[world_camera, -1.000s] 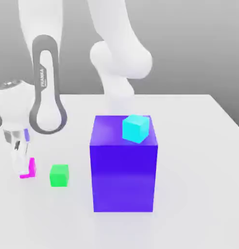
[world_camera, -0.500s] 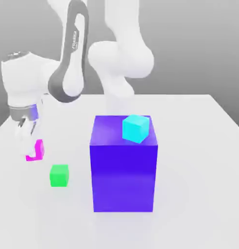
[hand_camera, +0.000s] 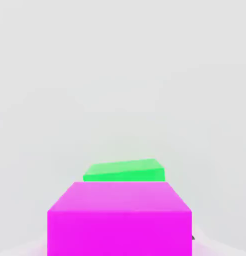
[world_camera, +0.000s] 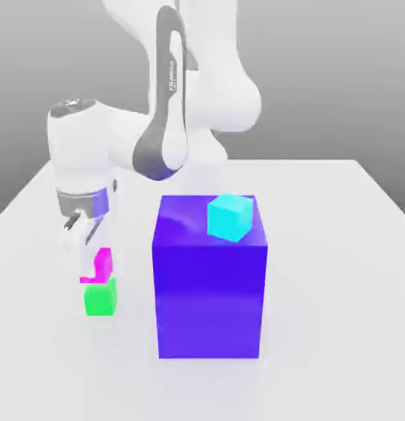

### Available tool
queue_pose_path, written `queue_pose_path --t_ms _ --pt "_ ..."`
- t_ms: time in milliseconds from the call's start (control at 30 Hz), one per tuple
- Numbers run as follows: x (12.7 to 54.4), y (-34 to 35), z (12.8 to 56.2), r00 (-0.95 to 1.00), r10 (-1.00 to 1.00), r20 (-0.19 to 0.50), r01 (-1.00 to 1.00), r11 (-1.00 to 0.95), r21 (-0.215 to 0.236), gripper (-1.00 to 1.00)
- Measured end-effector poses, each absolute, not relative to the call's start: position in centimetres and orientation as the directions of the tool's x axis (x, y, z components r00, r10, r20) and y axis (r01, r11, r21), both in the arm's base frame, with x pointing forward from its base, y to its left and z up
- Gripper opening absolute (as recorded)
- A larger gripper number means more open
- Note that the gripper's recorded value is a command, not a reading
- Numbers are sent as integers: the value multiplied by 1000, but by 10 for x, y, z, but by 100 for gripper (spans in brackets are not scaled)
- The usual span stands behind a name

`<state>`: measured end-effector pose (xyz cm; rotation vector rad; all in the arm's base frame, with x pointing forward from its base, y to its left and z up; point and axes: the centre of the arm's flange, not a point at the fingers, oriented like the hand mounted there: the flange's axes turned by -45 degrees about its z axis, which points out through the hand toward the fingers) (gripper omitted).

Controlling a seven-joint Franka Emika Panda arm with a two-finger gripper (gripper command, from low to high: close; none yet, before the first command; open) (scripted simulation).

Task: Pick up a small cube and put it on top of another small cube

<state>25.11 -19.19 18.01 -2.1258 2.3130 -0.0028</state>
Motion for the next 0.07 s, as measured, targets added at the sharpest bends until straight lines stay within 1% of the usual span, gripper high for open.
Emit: queue_pose_path --t_ms 67 --pt "251 -192 180 -83 -997 1 -997 83 -1 100"
